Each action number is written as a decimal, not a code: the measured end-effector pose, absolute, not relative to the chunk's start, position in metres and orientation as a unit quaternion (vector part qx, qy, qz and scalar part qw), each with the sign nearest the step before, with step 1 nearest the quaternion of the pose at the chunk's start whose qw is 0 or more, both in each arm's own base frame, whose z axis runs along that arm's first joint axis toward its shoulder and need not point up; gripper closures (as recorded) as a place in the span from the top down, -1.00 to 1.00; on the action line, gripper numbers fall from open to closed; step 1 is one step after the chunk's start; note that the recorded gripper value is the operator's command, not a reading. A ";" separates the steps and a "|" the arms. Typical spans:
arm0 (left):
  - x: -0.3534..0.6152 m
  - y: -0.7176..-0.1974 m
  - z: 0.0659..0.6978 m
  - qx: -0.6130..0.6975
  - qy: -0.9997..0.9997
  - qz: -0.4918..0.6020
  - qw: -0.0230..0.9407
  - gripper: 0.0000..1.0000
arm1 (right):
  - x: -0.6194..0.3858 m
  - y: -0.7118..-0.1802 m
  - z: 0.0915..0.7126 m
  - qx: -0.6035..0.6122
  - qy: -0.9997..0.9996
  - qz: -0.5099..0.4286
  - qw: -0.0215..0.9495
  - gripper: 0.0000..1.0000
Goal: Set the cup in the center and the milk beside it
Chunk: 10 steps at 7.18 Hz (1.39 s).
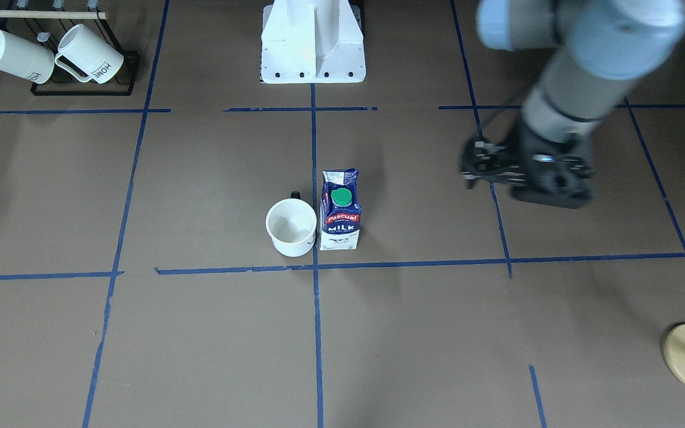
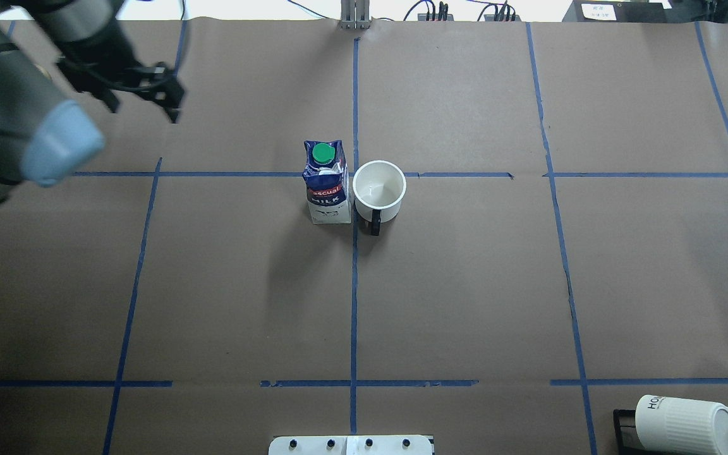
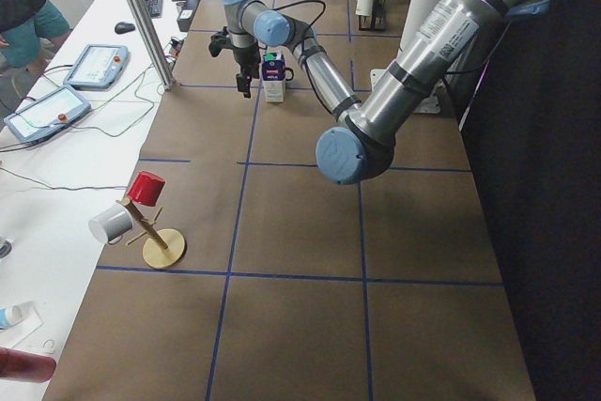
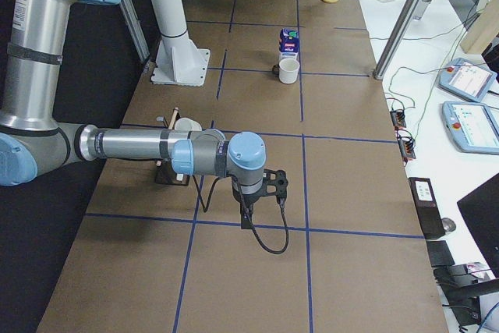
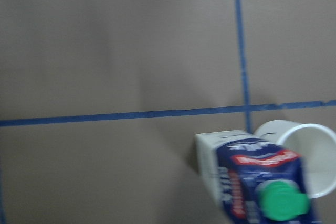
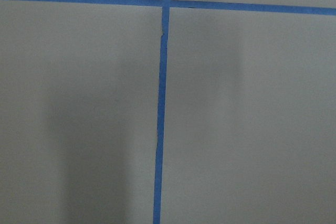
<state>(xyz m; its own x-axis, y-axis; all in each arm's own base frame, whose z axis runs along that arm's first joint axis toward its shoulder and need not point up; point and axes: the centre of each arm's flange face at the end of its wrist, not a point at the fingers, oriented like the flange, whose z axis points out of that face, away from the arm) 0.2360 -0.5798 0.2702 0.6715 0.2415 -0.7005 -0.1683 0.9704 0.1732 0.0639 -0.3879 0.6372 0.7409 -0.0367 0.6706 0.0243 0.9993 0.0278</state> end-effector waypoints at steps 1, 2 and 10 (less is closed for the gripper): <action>0.180 -0.580 0.330 0.051 0.381 0.144 0.912 0.99 | 0.064 -0.388 0.637 0.009 -0.360 -0.016 0.933 0.99; 0.126 -0.574 0.389 0.052 0.374 0.164 0.911 0.99 | 0.064 -0.388 0.637 0.009 -0.360 -0.017 0.933 0.99; -0.036 -0.427 0.654 0.008 0.394 0.097 0.914 1.00 | 0.064 -0.388 0.637 0.007 -0.360 -0.016 0.933 0.99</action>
<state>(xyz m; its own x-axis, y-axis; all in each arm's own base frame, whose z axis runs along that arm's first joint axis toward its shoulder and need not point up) -0.0356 -0.4268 0.6537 0.6710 0.1837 -0.7184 -0.1706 0.9811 0.0915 0.0635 -0.3879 0.6373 0.7406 -0.0344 0.6710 0.0238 0.9994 0.0250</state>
